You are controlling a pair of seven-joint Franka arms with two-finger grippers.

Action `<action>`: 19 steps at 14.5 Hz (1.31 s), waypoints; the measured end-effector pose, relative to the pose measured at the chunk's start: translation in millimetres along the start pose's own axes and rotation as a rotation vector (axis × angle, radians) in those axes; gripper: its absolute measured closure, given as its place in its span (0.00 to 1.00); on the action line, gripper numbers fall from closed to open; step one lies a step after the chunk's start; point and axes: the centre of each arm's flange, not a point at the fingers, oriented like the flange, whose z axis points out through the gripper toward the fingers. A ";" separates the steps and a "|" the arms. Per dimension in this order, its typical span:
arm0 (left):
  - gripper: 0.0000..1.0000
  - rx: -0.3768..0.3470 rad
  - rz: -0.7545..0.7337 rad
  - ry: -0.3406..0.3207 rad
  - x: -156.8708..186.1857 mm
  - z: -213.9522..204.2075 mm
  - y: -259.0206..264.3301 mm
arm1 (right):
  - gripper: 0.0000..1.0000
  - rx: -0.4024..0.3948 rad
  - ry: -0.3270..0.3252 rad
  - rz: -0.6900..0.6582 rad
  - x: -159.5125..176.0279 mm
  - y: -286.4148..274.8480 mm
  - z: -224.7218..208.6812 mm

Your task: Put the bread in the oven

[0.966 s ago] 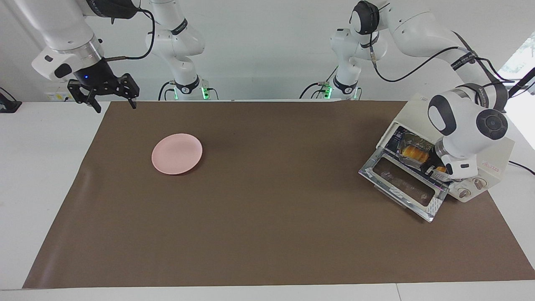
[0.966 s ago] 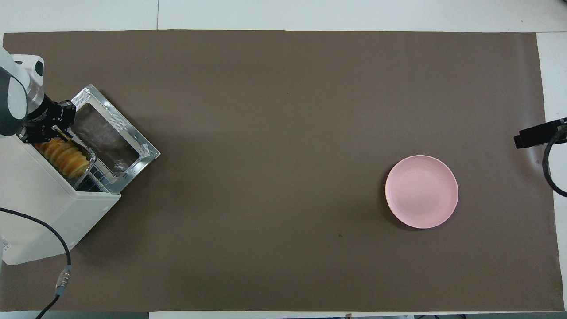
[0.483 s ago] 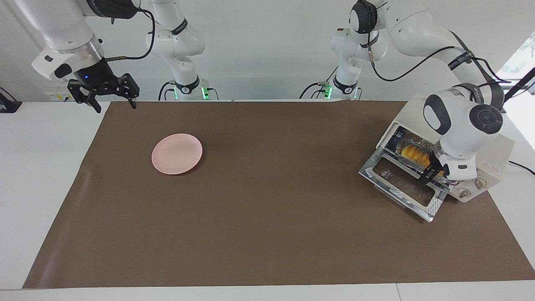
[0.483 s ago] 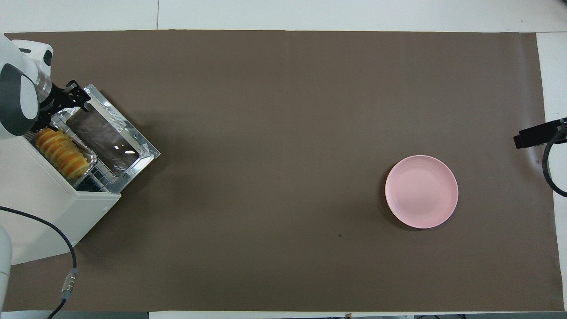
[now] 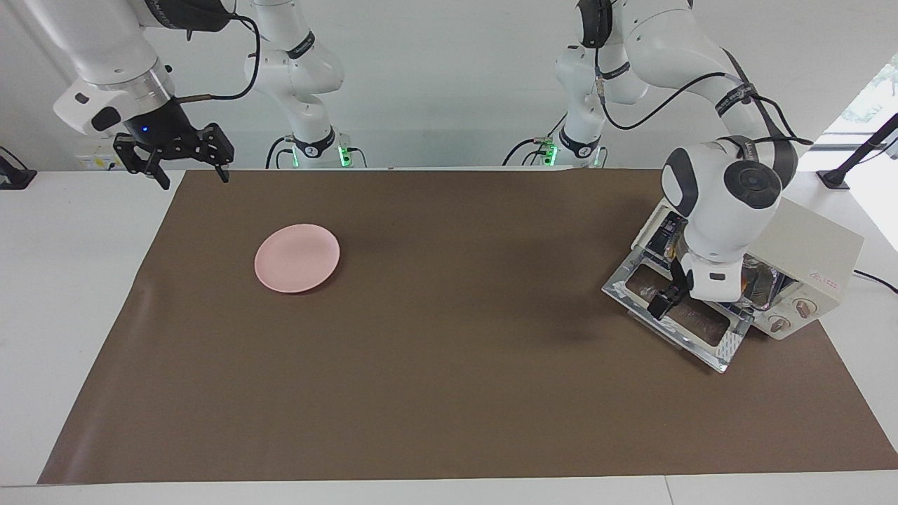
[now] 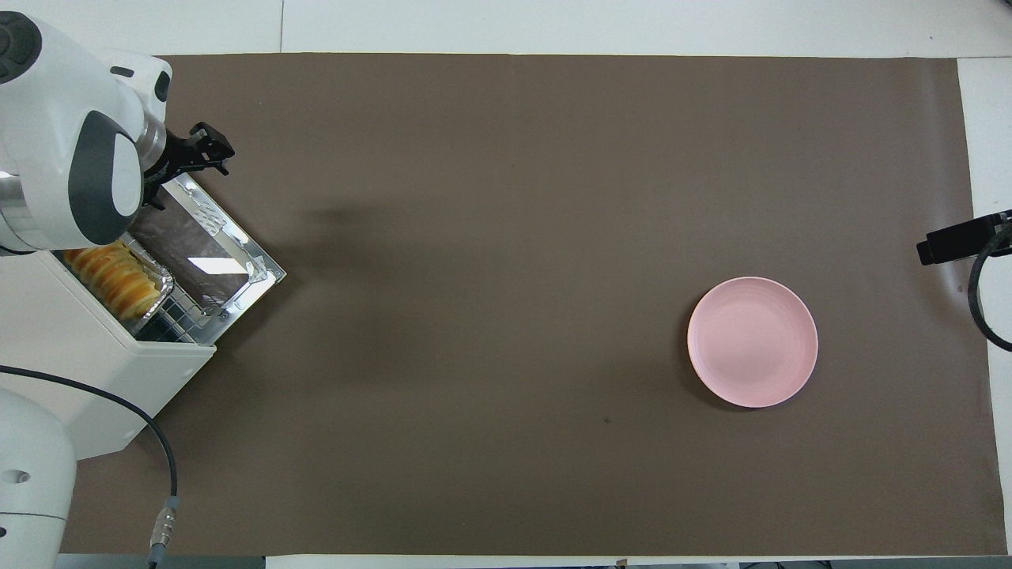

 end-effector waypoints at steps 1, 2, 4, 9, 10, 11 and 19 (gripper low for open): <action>0.00 0.005 0.019 -0.015 -5.8 -4.4 4.3 | 0.00 0.000 0.000 0.000 0.0 0.0 0.0; 0.00 0.012 0.046 -0.041 -10.3 -12.1 3.7 | 0.00 0.000 0.000 0.000 0.0 0.0 0.0; 0.00 0.020 0.126 -0.134 -24.5 -42.4 -11.2 | 0.00 0.000 0.000 0.000 0.0 0.0 0.0; 0.00 -0.059 0.225 -0.231 -68.1 -129.5 -47.4 | 0.00 0.000 0.000 0.000 0.0 0.0 0.0; 0.00 -0.073 0.241 -0.236 -76.3 -141.2 -49.4 | 0.00 0.000 0.000 0.000 0.0 0.0 0.0; 0.00 -0.081 0.255 -0.245 -84.1 -150.5 -51.3 | 0.00 0.000 0.000 0.000 0.0 0.0 0.0; 0.00 -0.111 0.385 -0.232 -145.4 -227.2 -73.6 | 0.00 0.000 0.000 0.000 0.0 0.0 0.0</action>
